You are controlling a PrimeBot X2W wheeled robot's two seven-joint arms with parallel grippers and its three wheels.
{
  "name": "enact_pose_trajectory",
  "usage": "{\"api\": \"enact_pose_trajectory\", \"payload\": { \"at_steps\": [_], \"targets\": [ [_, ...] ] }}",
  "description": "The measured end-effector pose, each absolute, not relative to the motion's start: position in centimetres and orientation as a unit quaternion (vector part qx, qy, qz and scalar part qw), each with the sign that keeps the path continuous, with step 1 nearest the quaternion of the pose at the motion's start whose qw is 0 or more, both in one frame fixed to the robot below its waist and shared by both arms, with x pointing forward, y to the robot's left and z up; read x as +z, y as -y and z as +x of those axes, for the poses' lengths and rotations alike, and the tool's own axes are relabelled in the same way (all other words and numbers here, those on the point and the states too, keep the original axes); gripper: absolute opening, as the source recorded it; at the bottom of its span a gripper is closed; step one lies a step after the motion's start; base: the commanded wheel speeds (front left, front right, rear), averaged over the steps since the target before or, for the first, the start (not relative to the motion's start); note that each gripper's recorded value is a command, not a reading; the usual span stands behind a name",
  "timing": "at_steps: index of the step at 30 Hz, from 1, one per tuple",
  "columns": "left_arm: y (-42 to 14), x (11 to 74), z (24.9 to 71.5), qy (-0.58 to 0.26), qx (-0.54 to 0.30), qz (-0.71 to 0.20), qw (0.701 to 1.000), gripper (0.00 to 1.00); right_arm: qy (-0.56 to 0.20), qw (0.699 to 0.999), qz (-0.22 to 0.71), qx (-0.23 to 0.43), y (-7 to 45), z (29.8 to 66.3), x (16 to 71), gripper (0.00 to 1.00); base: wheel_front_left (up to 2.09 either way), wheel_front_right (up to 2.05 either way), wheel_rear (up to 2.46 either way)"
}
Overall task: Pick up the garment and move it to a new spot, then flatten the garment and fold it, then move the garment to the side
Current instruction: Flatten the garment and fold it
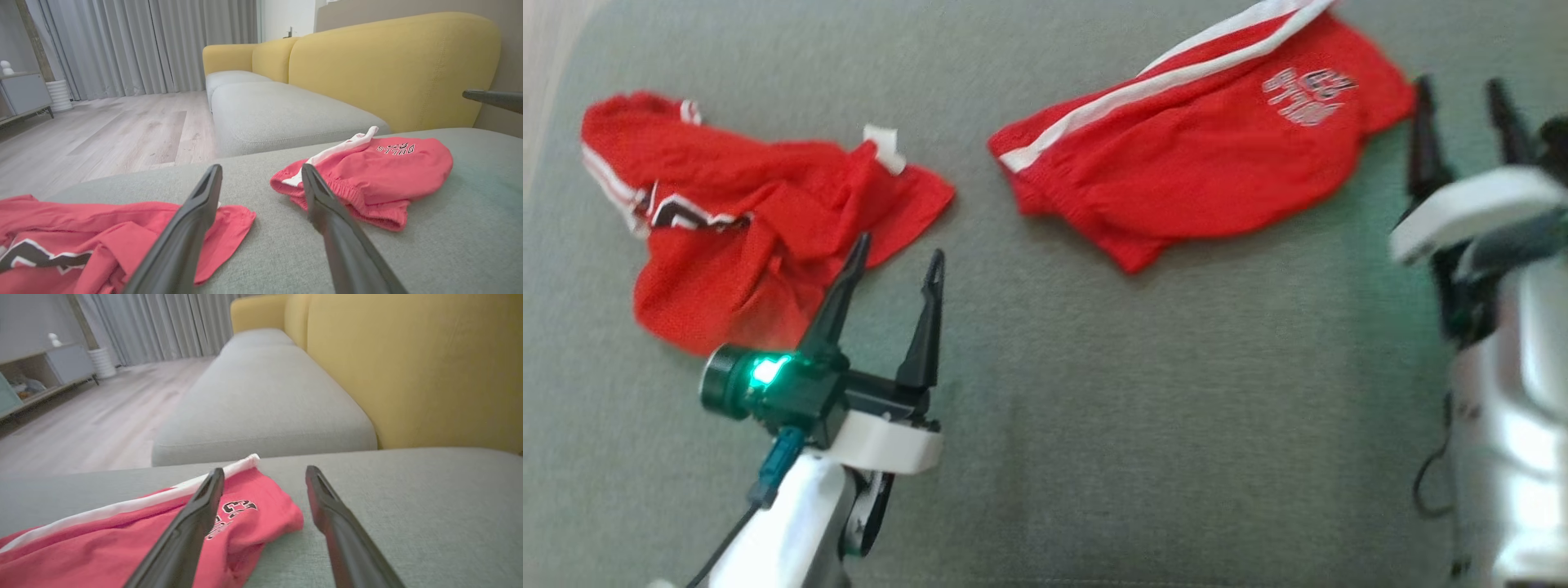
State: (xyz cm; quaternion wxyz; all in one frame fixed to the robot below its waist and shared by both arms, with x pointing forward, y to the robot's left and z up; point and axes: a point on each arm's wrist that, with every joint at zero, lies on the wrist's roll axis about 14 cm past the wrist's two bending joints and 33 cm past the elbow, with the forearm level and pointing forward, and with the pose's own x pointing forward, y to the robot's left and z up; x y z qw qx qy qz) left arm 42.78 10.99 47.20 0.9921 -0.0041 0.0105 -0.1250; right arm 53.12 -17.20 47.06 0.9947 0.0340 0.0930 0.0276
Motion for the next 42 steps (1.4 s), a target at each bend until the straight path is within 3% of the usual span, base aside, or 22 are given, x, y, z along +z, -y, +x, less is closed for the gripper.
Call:
{"api": "enact_pose_trajectory", "payload": {
  "at_steps": [13, 19, 20, 21, 22, 32, 42],
  "targets": [
    [-13.1, 46.1, 44.8, -0.016, -0.084, -0.004, 0.996, 1.0, -0.291, 0.957, 0.001, 0.0, 17.7, 58.7, 37.1, 1.0, 0.0, 0.0, 0.0],
    [-14.5, 46.6, 45.6, -0.005, -0.061, -0.003, 0.998, 1.0, -0.317, 0.948, -0.033, 0.018, 17.1, 60.1, 35.6, 1.0, 0.0, 0.0, 0.0],
    [-14.6, 46.9, 45.7, 0.0, -0.058, -0.004, 0.998, 1.0, -0.319, 0.947, -0.035, 0.023, 16.8, 60.3, 35.5, 0.84, 0.0, 0.0, 0.0],
    [-14.6, 47.0, 45.8, 0.003, -0.058, -0.005, 0.998, 1.0, -0.322, 0.946, -0.037, 0.026, 16.6, 60.4, 35.4, 0.14, 0.0, 0.0, 0.0],
    [-14.6, 47.1, 45.8, 0.004, -0.058, -0.007, 0.998, 1.0, -0.325, 0.945, -0.04, 0.029, 16.6, 60.4, 35.4, 0.0, 0.0, 0.0, 0.0],
    [-14.1, 48.9, 46.1, 0.031, -0.068, -0.005, 0.997, 1.0, -0.297, 0.954, -0.019, 0.027, 17.5, 59.0, 37.1, 0.0, 0.0, 0.0, 0.0],
    [-12.1, 49.8, 45.2, 0.041, -0.095, -0.015, 0.995, 1.0, -0.277, 0.959, 0.006, -0.054, 25.1, 55.0, 38.9, 0.0, 0.0, 0.0, 0.0]
  ]
}}
